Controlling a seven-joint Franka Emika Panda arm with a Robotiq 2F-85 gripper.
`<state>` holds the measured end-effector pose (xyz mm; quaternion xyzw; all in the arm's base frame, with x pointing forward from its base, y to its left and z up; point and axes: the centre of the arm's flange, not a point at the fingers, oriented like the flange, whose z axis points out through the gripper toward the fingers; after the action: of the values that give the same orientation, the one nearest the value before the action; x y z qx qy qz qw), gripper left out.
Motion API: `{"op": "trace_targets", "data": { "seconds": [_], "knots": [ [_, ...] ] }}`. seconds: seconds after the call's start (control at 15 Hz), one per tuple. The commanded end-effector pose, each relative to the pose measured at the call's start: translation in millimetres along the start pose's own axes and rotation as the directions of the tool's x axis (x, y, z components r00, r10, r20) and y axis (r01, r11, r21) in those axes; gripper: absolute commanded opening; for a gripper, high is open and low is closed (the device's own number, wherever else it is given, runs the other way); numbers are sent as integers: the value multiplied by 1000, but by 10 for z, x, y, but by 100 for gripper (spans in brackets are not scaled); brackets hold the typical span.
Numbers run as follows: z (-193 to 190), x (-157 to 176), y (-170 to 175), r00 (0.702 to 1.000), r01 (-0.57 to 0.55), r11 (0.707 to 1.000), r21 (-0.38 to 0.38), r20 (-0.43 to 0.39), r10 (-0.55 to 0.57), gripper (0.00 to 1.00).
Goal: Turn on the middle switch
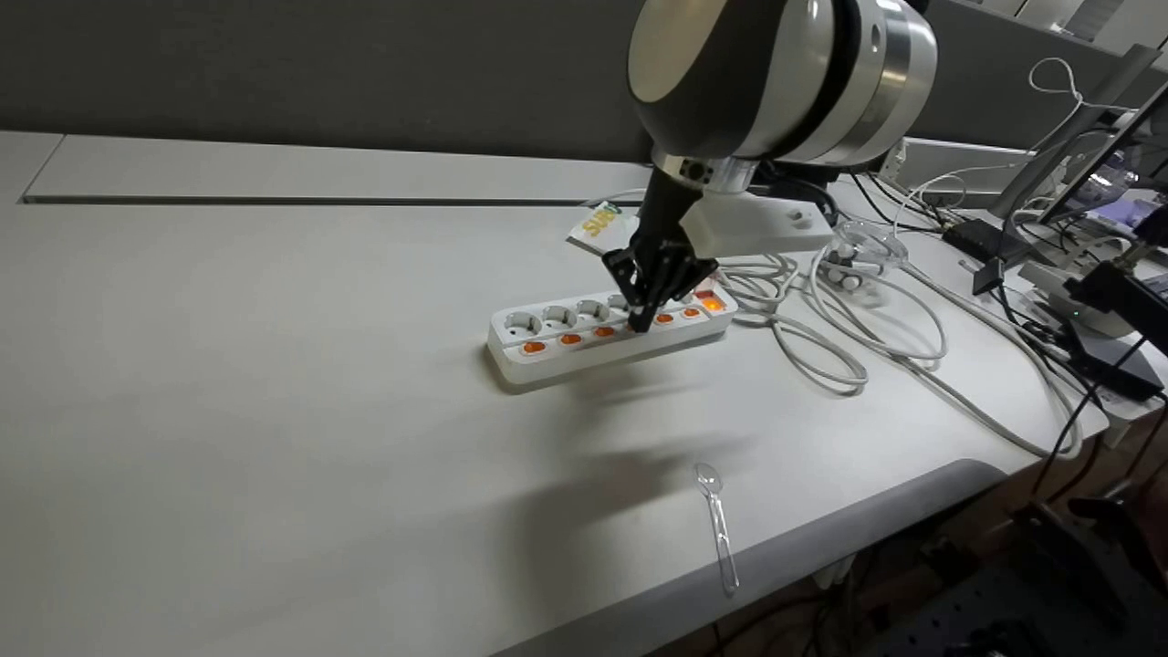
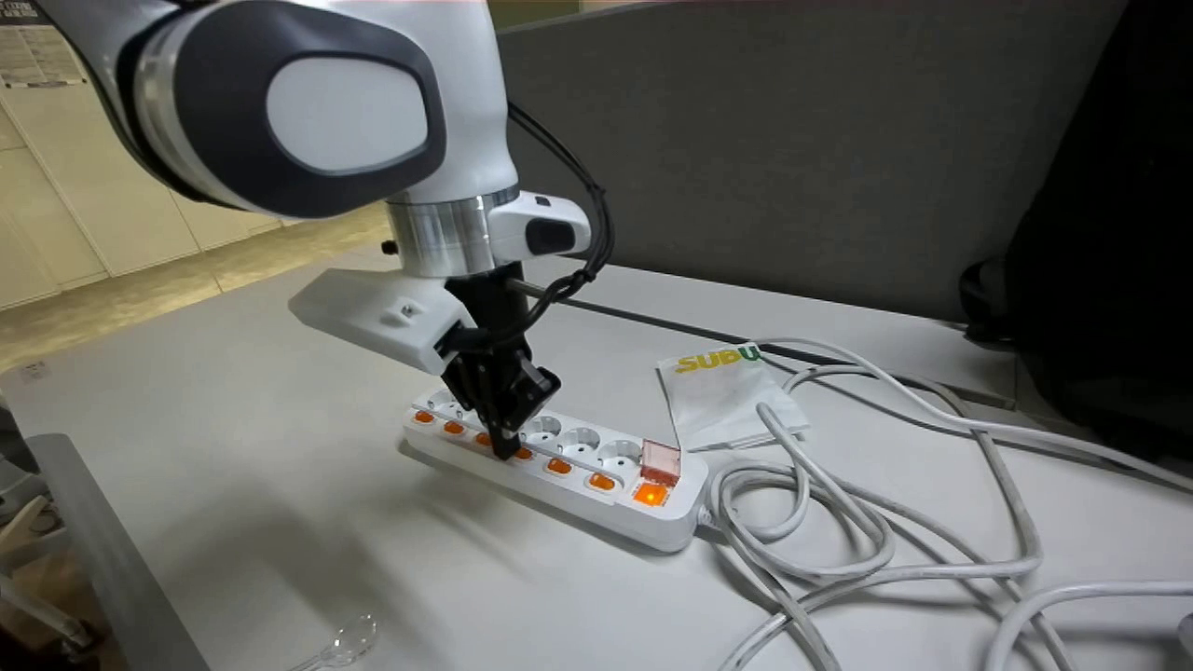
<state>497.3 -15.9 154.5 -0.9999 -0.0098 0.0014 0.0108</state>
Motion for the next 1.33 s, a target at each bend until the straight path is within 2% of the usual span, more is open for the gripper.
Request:
{"op": "trace_targets", "data": {
  "seconds": [0.0, 0.47, 0.87, 1.0, 1.27],
  "knots": [
    [33, 72, -20, 1000, -4, 1000, -15, -10, 3, 0],
    [112, 116, -47, 1000, -11, 1000, -28, 12, 12, 0],
    [250, 180, -156, 999, -26, 993, -119, 19, 28, 0],
    [321, 208, -184, 999, -54, 989, -136, -6, 53, 0],
    [344, 212, -220, 997, -76, 995, -70, -8, 76, 0]
  ]
}}
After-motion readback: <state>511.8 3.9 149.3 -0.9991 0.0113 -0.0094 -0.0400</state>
